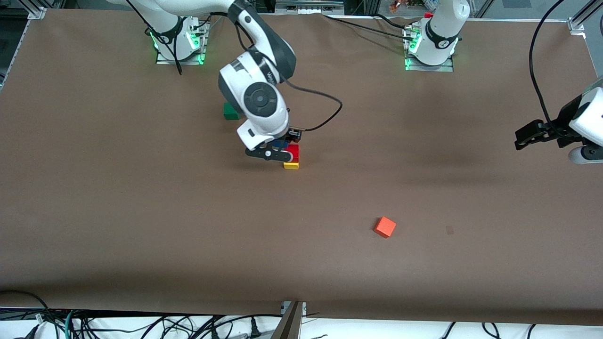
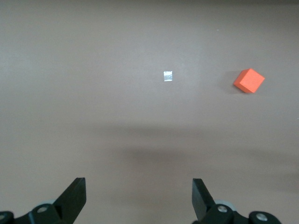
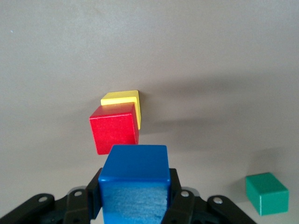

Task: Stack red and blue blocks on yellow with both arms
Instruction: 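Move the blue cube over the red cube with the right gripper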

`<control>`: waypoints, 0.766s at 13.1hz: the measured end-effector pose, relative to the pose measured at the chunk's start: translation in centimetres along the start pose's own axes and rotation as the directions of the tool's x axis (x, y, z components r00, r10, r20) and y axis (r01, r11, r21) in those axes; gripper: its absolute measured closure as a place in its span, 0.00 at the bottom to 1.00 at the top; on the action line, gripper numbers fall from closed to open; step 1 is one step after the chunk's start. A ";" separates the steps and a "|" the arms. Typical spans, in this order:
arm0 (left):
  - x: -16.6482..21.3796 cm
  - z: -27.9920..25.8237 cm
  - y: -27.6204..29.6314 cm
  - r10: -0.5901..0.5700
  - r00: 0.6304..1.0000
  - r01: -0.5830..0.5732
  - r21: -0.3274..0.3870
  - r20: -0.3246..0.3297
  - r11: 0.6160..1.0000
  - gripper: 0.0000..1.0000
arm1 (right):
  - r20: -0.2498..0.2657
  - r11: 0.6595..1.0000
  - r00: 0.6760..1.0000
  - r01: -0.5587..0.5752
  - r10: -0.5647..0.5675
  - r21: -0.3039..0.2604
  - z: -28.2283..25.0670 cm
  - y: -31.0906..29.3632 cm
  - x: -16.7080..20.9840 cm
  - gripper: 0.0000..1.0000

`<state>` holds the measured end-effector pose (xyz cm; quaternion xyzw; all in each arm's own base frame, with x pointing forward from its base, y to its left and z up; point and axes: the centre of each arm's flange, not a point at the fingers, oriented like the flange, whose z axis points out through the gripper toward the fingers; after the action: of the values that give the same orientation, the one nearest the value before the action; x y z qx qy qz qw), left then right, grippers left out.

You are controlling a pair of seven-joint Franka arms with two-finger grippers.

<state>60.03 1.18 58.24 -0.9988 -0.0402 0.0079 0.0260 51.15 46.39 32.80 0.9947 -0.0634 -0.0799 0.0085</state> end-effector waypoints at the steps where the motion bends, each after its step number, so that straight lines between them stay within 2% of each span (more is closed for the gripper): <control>1: 0.1 0.3 -0.4 -0.004 1.000 0.004 0.001 0.005 1.000 0.00 | -0.010 1.000 1.000 0.019 -0.019 -0.008 0.4 -0.4 -0.2 0.44; 10: 0.4 1.1 -0.1 0.008 1.000 -0.008 0.001 0.019 1.000 0.00 | -0.042 0.998 0.998 0.056 -0.056 0.013 2.2 -1.2 0.4 0.44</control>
<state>60.37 1.37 57.16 -0.9988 -0.0365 0.0175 0.0263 51.32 47.47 30.56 0.9976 -0.0358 -0.0591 0.0006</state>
